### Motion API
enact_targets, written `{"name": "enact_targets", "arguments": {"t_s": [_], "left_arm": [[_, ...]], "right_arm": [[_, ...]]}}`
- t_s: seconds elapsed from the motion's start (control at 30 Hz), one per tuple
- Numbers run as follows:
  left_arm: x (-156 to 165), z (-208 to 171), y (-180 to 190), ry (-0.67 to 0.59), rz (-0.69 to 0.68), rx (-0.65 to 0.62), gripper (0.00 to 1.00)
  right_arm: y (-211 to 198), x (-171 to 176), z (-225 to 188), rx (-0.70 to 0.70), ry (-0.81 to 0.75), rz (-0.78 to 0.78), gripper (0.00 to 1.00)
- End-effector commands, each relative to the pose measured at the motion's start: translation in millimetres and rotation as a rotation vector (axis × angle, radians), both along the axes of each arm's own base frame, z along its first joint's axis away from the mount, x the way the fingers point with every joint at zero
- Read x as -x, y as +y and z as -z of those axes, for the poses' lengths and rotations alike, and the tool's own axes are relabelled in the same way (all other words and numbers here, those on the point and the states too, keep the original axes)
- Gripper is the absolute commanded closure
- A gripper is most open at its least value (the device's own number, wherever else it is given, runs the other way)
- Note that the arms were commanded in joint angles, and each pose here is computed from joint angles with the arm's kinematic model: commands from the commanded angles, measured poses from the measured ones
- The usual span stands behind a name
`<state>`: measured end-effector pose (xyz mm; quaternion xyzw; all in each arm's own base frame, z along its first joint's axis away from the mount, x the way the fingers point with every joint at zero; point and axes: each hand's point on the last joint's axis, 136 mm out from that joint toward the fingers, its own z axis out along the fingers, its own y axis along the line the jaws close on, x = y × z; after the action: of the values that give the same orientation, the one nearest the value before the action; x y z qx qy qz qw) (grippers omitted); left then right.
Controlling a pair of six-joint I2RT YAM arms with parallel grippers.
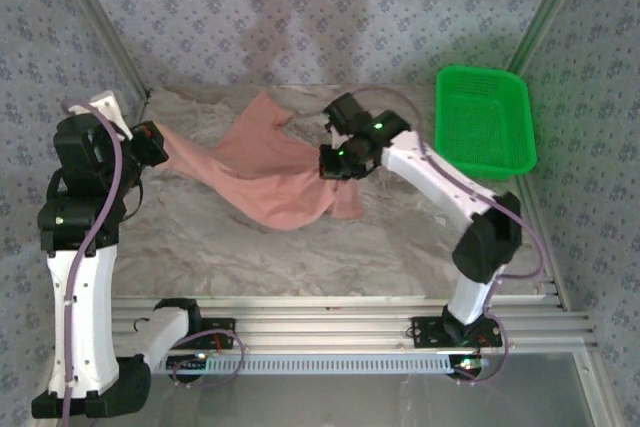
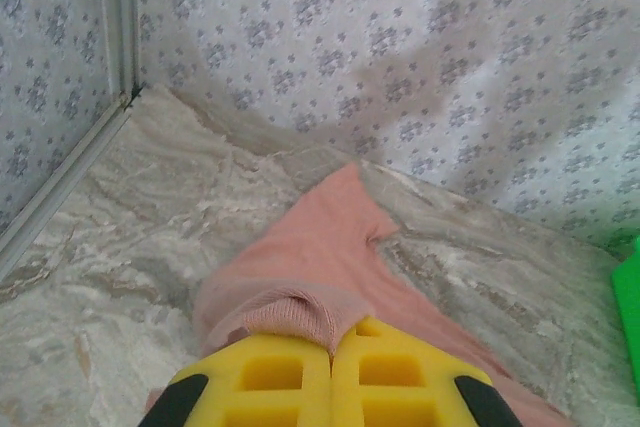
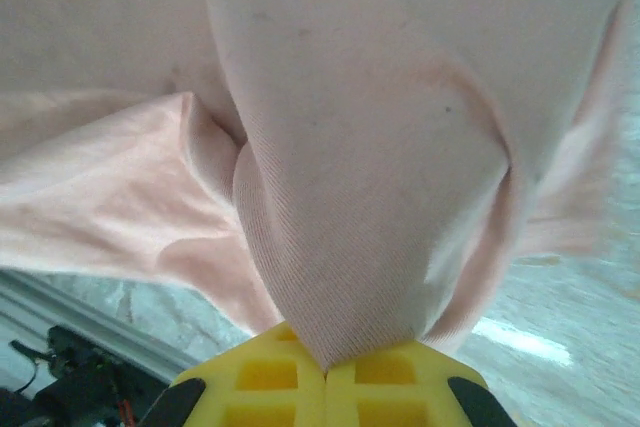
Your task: Fold and stack the t-shirts
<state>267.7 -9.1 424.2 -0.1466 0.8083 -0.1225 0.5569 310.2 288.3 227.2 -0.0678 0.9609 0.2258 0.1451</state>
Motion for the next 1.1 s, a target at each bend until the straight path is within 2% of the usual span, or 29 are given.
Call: {"name": "enact_targets", "arguments": {"t_s": [0.0, 0.13, 0.23, 0.47, 0.6, 0.73, 0.83, 1.07], "left_arm": [[10, -28, -14, -0.077, 0.069, 0.026, 1.0], [13, -42, -28, -0.117, 0.139, 0.042, 1.0], [19, -54, -42, -0.163, 0.213, 0.055, 1.0], [33, -36, -51, -0.12, 0.254, 0.09, 1.0], [35, -4, -57, -0.06, 0.26, 0.147, 1.0], [25, 40, -50, 0.042, 0.214, 0.119, 1.0], [12, 82, -36, 0.145, 0.134, 0.057, 1.0], [3, 149, -11, 0.335, 0.009, -0.054, 1.0]], "right_arm": [[-35, 16, -14, 0.051, 0.034, -0.01, 1.0], [-58, 18, -35, -0.009, 0.031, 0.007, 1.0], [-67, 31, -47, -0.048, 0.049, -0.047, 1.0], [-108, 83, -45, 0.133, 0.156, -0.23, 1.0], [-122, 93, -29, 0.196, 0.221, -0.238, 1.0], [-121, 81, 5, 0.293, 0.315, -0.264, 0.99], [-112, 60, 37, 0.379, 0.374, -0.3, 0.99], [-49, 3, 90, 0.353, 0.42, -0.364, 0.92]]}}
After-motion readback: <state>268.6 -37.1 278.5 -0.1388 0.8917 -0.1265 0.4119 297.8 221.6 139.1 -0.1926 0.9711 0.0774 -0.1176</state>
